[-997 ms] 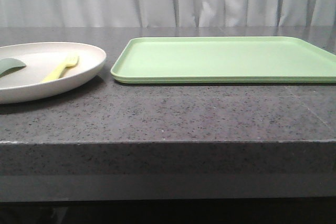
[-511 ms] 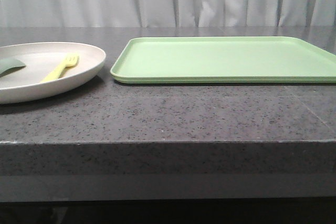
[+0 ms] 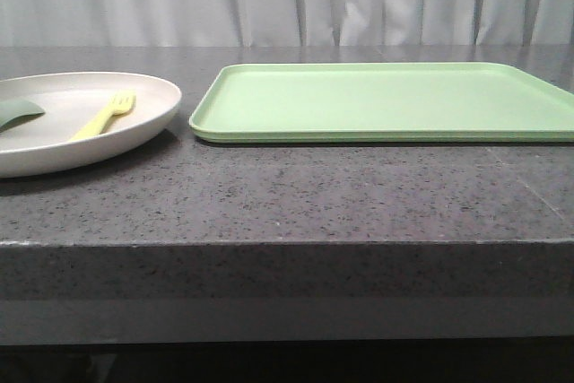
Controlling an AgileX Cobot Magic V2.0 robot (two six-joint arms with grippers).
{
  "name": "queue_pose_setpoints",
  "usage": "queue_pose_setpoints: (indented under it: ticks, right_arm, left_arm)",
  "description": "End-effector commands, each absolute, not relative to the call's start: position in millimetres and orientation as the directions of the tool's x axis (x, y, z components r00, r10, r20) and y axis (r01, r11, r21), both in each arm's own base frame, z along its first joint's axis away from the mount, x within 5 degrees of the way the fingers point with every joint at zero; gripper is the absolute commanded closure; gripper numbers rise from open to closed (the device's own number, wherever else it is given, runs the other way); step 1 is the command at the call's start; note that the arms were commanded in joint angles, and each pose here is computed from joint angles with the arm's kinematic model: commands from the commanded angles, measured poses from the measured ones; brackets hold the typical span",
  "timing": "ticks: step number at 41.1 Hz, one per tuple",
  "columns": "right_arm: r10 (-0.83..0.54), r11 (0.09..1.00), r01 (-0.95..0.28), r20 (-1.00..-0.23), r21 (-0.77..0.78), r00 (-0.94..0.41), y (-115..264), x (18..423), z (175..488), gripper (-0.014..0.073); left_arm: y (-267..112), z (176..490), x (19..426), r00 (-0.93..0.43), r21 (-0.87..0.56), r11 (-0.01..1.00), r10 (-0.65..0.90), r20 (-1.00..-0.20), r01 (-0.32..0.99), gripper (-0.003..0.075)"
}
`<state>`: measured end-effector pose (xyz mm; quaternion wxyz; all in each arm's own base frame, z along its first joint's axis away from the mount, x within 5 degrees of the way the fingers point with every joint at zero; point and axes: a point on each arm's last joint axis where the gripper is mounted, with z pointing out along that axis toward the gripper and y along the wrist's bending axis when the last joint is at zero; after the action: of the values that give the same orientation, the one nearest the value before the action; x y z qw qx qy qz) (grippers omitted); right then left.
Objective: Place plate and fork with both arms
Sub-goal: 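Lower the left gripper onto the cream plate rim and grasp it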
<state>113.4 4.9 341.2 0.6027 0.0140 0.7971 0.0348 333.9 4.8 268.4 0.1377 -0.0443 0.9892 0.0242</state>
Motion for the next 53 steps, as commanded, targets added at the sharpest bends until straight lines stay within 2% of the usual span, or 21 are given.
queue_pose_setpoints:
  ticks: [1,5,11,20,29,35,45,53]
  right_arm:
    - [0.064,0.997,-0.029,-0.983,0.07,-0.17,5,115,360,-0.0006]
    - [0.064,0.997,-0.029,-0.983,0.07,-0.17,5,115,360,-0.0006]
    - [0.064,0.997,-0.029,-0.983,0.07,-0.17,5,115,360,-0.0006]
    - [0.064,0.997,-0.029,-0.983,0.07,-0.17,5,115,360,-0.0006]
    - [0.064,0.997,-0.029,-0.983,0.07,-0.17,5,115,360,-0.0006]
    - [0.064,0.997,-0.029,-0.983,0.07,-0.17,5,115,360,-0.0006]
    - [0.064,0.997,-0.029,-0.983,0.07,-0.169,5,115,360,-0.0006]
    - [0.064,0.997,-0.029,-0.983,0.07,-0.169,5,115,360,-0.0006]
  left_arm:
    - [6,288,335,-0.93,0.027,0.994,-0.089,-0.356,-0.106,0.0323]
    - [5,288,335,-0.931,0.026,0.994,-0.09,-0.354,-0.106,0.0373]
    - [5,288,335,-0.931,0.022,0.994,-0.092,-0.353,-0.107,0.0495]
    - [3,288,335,-0.93,0.002,0.994,-0.101,-0.353,-0.109,0.0738]
    - [6,287,334,-0.935,-0.025,0.996,-0.089,-0.344,-0.086,0.0738]
    - [10,288,335,-0.934,-0.138,0.988,-0.106,-0.342,-0.061,0.0738]
    - [28,293,335,-0.912,-0.292,0.951,-0.202,-0.356,-0.096,0.0738]
    - [36,307,333,-0.875,-0.429,0.901,-0.262,-0.407,-0.07,0.0738]
